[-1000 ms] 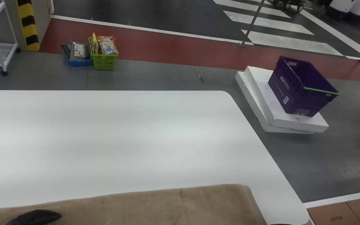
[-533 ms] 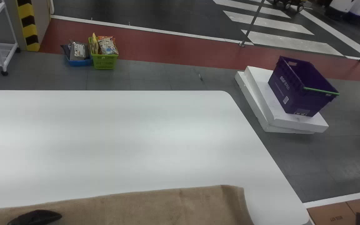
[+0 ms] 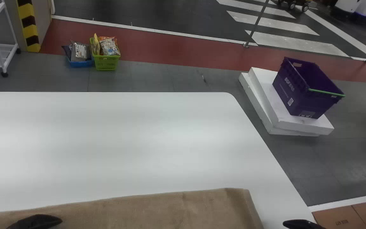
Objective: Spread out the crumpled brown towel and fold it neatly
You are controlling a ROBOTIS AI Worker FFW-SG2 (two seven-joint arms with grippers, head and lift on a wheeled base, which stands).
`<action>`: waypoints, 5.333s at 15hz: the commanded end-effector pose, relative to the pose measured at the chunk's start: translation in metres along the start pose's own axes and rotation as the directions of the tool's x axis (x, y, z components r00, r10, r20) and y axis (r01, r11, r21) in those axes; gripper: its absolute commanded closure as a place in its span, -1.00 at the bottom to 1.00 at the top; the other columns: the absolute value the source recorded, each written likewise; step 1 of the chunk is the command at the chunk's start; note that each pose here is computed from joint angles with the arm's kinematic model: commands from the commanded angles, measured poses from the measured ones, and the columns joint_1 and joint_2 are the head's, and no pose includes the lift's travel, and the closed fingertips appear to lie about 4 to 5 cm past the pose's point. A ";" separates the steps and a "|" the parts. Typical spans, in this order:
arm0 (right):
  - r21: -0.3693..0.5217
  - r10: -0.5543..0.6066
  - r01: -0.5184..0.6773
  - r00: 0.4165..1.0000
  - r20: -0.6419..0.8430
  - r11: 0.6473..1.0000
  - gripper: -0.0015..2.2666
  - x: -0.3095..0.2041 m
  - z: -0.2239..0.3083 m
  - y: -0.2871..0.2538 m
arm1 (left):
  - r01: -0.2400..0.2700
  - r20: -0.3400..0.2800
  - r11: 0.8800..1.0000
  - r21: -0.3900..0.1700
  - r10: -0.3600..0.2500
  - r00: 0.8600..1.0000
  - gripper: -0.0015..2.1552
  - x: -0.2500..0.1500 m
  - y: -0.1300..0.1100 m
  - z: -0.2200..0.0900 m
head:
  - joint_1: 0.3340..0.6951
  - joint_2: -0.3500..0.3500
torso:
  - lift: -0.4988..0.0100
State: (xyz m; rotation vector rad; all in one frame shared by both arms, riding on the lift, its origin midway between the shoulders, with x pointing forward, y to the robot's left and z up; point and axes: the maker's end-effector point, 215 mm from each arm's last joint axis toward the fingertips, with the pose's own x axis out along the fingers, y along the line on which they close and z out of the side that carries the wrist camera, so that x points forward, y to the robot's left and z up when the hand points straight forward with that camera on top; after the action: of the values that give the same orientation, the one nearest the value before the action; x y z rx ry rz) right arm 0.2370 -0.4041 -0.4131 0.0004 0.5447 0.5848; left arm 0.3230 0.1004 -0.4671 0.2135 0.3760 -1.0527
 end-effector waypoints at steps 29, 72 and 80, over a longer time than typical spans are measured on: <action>0.108 0.071 -0.077 0.996 0.058 0.991 -0.07 0.022 -0.013 -0.003 | -0.014 0.003 1.000 -0.006 0.014 1.000 -0.86 -0.004 0.004 -0.001 | 1.00 -1.00 | 0.46; 0.765 0.080 -0.203 0.977 0.196 0.611 -0.60 0.086 0.041 -0.065 | -0.008 0.000 1.000 0.005 0.008 1.000 -0.85 -0.007 0.002 -0.004 | 1.00 -1.00 | 0.46; 0.779 0.048 -0.199 0.976 0.212 0.595 -0.60 0.064 0.038 -0.069 | -0.015 -0.003 1.000 0.005 0.015 1.000 -0.85 -0.008 0.004 -0.005 | 1.00 -1.00 | 0.46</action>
State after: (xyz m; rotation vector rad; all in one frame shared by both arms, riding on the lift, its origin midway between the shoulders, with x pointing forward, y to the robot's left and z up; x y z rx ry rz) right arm 0.3412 -0.4211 -0.4230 0.9625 0.6063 0.4248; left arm 0.3214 0.1114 -0.4682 0.2228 0.3745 -1.0393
